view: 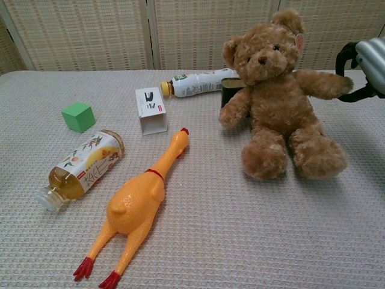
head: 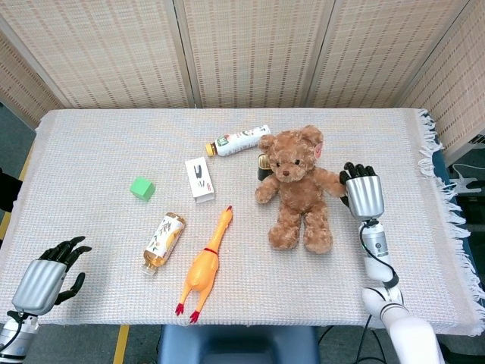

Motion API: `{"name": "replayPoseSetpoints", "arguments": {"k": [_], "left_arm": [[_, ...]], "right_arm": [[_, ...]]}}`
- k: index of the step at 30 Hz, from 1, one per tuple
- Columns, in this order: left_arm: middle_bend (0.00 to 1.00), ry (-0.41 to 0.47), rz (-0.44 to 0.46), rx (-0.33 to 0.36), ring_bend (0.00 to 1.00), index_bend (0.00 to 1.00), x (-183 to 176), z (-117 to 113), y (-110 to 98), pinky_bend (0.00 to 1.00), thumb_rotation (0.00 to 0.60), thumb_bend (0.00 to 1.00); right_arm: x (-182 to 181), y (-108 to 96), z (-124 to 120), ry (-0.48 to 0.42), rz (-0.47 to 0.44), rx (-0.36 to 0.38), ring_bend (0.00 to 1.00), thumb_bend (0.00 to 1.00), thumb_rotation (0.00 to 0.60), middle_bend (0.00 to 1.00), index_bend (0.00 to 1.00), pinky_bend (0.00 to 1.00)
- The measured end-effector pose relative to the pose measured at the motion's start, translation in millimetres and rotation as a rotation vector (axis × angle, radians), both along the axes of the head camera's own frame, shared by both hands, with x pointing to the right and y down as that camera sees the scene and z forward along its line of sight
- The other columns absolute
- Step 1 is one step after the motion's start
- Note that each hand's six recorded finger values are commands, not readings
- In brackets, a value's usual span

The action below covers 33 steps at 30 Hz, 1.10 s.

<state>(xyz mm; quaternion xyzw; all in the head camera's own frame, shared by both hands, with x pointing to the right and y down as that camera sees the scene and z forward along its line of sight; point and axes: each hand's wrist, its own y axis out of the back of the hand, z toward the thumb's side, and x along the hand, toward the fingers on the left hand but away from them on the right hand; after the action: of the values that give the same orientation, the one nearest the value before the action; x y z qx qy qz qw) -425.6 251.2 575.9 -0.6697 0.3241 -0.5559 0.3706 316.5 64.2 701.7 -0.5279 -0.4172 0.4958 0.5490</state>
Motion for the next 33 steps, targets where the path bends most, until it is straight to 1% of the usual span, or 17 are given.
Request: {"name": "replayPoseSetpoints", "arguments": {"k": [2, 5, 13, 15, 19, 23, 26, 28, 33], "left_arm": [[0.13, 0.003, -0.002, -0.001, 0.18, 0.25, 0, 0, 0, 0.33, 0.6, 0.44], [0.13, 0.004, -0.001, 0.004, 0.18, 0.25, 0, -1, 0, 0.33, 0.6, 0.44], [0.13, 0.001, 0.001, 0.0, 0.18, 0.26, 0, 0, 0, 0.33, 0.6, 0.44], [0.13, 0.0, -0.001, -0.002, 0.18, 0.26, 0, 0, 0, 0.33, 0.6, 0.44], [0.13, 0.002, -0.003, 0.001, 0.18, 0.26, 0, 0, 0, 0.33, 0.6, 0.44], [0.13, 0.002, -0.002, -0.002, 0.18, 0.25, 0, 0, 0, 0.33, 0.6, 0.44], [0.13, 0.003, 0.0, 0.0, 0.18, 0.26, 1, 0, 0, 0.33, 0.6, 0.44], [0.13, 0.002, 0.002, -0.002, 0.18, 0.25, 1, 0, 0, 0.33, 0.6, 0.45], [0.13, 0.001, 0.002, 0.001, 0.18, 0.25, 1, 0, 0, 0.33, 0.6, 0.44]], "right_arm": [[0, -2, -6, -0.016, 0.008, 0.031, 0.42, 0.12, 0.6, 0.39, 0.63, 0.48], [1, -5, -9, -0.036, 0.019, 0.038, 0.42, 0.12, 0.6, 0.39, 0.64, 0.48], [3, 2, 8, 0.023, -0.006, -0.041, 0.42, 0.12, 0.6, 0.39, 0.63, 0.48], [3, 3, 9, 0.034, -0.009, -0.046, 0.42, 0.12, 0.6, 0.39, 0.64, 0.48], [2, 2, 3, 0.016, -0.005, -0.015, 0.42, 0.12, 0.6, 0.39, 0.63, 0.48], [0, -3, -9, -0.015, 0.0, 0.042, 0.42, 0.12, 0.6, 0.39, 0.63, 0.48], [0, -4, -13, -0.036, 0.004, 0.056, 0.42, 0.12, 0.6, 0.39, 0.63, 0.48], [1, -4, -11, -0.027, 0.004, 0.049, 0.42, 0.12, 0.6, 0.39, 0.63, 0.48], [5, -1, -1, 0.011, 0.005, -0.002, 0.42, 0.12, 0.6, 0.39, 0.63, 0.48]]}}
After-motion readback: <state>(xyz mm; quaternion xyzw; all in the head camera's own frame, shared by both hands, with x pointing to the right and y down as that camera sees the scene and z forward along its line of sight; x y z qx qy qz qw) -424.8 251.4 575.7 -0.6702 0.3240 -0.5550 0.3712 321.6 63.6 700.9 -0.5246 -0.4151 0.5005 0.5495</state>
